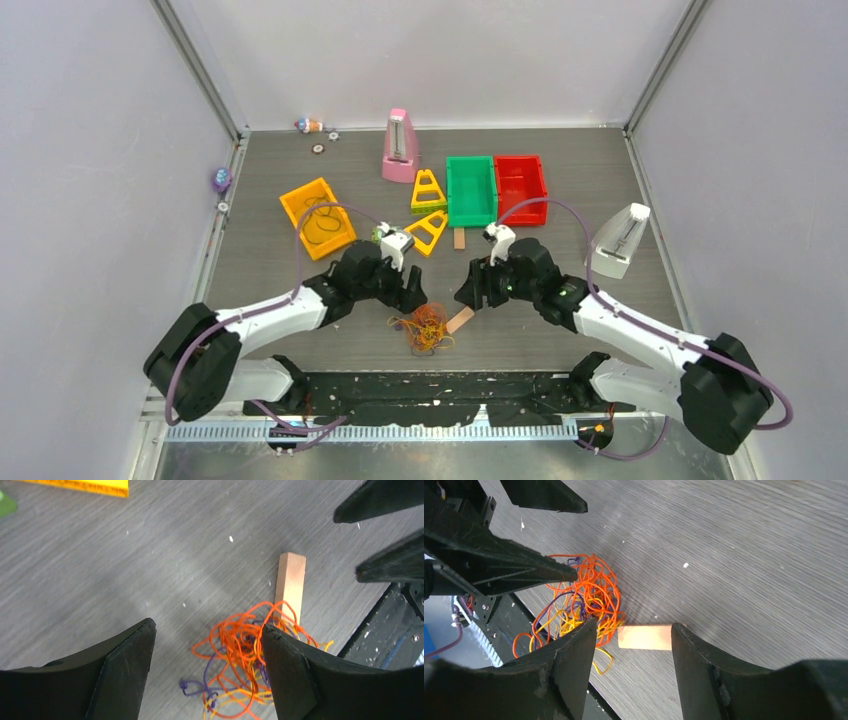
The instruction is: Untangle the cables
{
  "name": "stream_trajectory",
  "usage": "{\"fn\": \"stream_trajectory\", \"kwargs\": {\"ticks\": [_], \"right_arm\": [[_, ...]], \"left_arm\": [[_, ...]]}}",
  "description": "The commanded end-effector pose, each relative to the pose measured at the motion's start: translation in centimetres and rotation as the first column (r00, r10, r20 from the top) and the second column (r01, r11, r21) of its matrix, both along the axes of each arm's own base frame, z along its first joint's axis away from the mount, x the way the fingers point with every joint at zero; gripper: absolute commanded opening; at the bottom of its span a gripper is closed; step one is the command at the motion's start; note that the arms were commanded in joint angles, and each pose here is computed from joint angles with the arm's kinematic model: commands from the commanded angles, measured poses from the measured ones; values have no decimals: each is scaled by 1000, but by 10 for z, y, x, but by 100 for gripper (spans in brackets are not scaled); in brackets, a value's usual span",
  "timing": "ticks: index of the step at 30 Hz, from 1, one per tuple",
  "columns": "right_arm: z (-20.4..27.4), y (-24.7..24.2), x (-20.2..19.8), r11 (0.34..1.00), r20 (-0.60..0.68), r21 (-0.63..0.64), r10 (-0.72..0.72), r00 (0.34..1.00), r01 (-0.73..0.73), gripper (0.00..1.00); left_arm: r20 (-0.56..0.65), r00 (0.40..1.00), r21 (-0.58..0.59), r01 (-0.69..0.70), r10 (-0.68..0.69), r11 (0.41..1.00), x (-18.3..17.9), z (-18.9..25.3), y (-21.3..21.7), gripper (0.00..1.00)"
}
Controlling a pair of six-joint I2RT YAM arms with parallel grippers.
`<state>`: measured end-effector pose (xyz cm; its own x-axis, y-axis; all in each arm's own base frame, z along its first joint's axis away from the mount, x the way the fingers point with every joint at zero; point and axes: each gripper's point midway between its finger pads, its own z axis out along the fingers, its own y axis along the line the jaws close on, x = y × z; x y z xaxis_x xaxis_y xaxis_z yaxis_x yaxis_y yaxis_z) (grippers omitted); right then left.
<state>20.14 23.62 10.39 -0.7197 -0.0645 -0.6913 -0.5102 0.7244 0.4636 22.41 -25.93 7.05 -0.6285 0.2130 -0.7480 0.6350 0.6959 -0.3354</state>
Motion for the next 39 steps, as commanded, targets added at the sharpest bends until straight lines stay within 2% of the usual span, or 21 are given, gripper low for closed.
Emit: {"fn": "stream_trajectory", "kwargs": {"ticks": [1, 6, 11, 13, 14, 16, 25, 27, 32, 36, 39], "right_arm": [[11, 35, 3, 990, 36, 105, 94, 995, -97, 61], [-5, 57, 2, 987, -11, 88, 135, 991, -134, 55], [-25, 75, -1, 985, -61, 58, 164, 985, -161, 44], [-28, 81, -2, 983, -69, 61, 175, 982, -171, 35], [-28, 83, -3, 983, -70, 63, 179, 981, -175, 23], [-22, 86, -4, 981, -60, 78, 183, 981, -178, 8], [40, 73, -3, 978, 92, 159, 120, 988, -134, 5], [48, 71, -4, 977, 100, 167, 115, 988, -131, 5], [68, 54, 3, 988, 142, 149, 26, 990, -47, 5], [102, 13, 20, 980, 234, 130, -179, 956, 151, 5], [145, -19, 24, 952, 323, 167, -298, 898, 256, 5]], "left_arm": [[40, 999, -88, -13, 17, 996, -9, 17, 4, 80], [93, 993, -116, -67, 78, 991, -13, 29, 20, 82], [73, 994, -126, -69, 78, 990, -22, 23, 24, 82], [48, 997, -115, -57, 63, 992, -25, 16, 23, 82], [35, 998, -108, -48, 52, 993, -27, 12, 22, 82], [1, 1000, -87, -30, 30, 996, -29, 3, 19, 82], [-147, 987, -35, 62, -67, 997, -31, -19, -3, 83], [-195, 977, -20, 83, -85, 996, -32, -27, -8, 77], [-299, 954, 117, 75, -37, 990, -31, -55, 1, 39], [-273, 962, 152, 33, 10, 988, -26, -55, 9, 30], [-235, 970, 191, -21, 66, 981, -19, -55, 19, 25]]}}
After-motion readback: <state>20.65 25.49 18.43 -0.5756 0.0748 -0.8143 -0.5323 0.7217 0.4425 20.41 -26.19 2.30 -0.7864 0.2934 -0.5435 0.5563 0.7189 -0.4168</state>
